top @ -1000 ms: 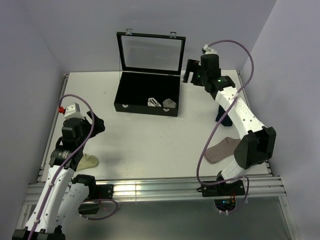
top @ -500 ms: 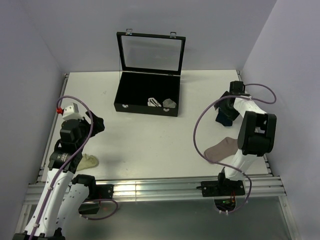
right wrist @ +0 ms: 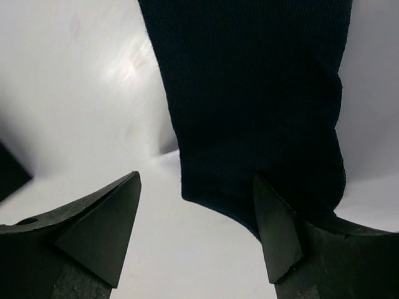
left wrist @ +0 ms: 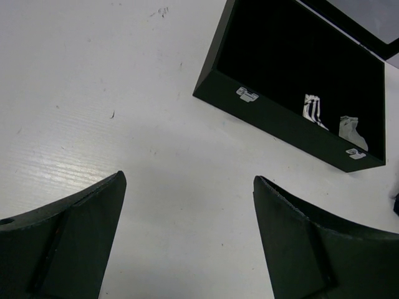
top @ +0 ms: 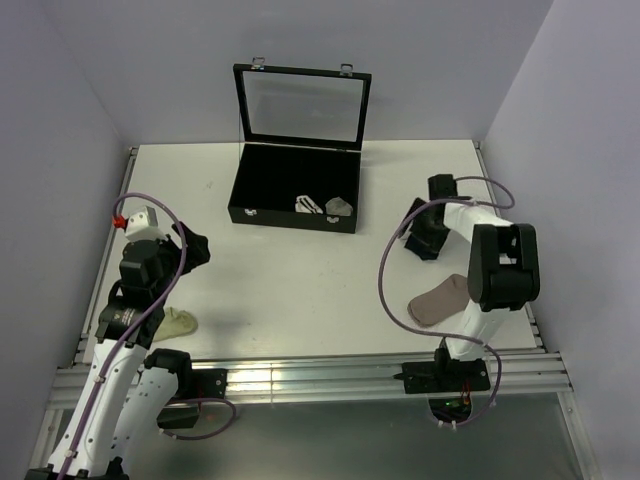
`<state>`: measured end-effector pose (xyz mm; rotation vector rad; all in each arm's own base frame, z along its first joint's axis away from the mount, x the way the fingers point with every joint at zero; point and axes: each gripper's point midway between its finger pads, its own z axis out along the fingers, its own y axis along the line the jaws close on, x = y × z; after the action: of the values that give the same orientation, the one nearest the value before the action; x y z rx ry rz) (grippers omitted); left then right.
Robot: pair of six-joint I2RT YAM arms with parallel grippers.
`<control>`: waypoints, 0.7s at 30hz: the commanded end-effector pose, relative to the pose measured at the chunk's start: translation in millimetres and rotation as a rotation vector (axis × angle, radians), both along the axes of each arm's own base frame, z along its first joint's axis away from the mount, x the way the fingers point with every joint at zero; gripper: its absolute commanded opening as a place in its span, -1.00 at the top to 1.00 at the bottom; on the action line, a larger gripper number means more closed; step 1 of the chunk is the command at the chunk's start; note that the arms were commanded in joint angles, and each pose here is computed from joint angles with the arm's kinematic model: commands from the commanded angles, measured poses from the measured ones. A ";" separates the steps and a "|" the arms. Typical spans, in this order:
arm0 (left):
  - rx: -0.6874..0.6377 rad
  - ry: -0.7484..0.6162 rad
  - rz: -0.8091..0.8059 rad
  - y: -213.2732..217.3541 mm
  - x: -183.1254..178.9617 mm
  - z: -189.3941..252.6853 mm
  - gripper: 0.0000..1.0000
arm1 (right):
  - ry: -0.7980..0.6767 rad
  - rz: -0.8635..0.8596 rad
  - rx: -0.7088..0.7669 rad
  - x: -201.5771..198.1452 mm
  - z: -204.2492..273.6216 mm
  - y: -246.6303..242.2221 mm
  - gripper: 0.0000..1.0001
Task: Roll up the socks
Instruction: Move the sock to the center of the board.
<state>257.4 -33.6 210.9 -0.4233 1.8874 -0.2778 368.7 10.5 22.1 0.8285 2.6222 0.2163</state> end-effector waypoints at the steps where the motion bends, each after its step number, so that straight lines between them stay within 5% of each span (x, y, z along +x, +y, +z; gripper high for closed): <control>1: -0.007 -0.045 -0.018 -3.9 1.8 8.7 -0.78 | 0.144 0.143 0.080 -60.7 -9.4 64.1 -0.58; 7: -0.008 -0.045 -0.023 -5.9 0.6 8.5 -0.78 | 0.211 0.317 0.119 -121.1 -14.1 124.2 -0.57; 11: -0.008 -0.044 -0.026 -6.6 0.1 7.8 -0.78 | 0.261 0.589 0.140 -165.8 -17.6 178.0 -0.57; 21: -0.009 -0.039 -0.033 -9.0 -0.2 7.2 -0.77 | 0.154 1.175 0.119 -153.7 -2.1 307.5 -0.55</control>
<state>254.8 -40.6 209.3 -0.3973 1.8926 -0.2976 209.3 291.7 24.5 -0.5222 2.9767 0.6096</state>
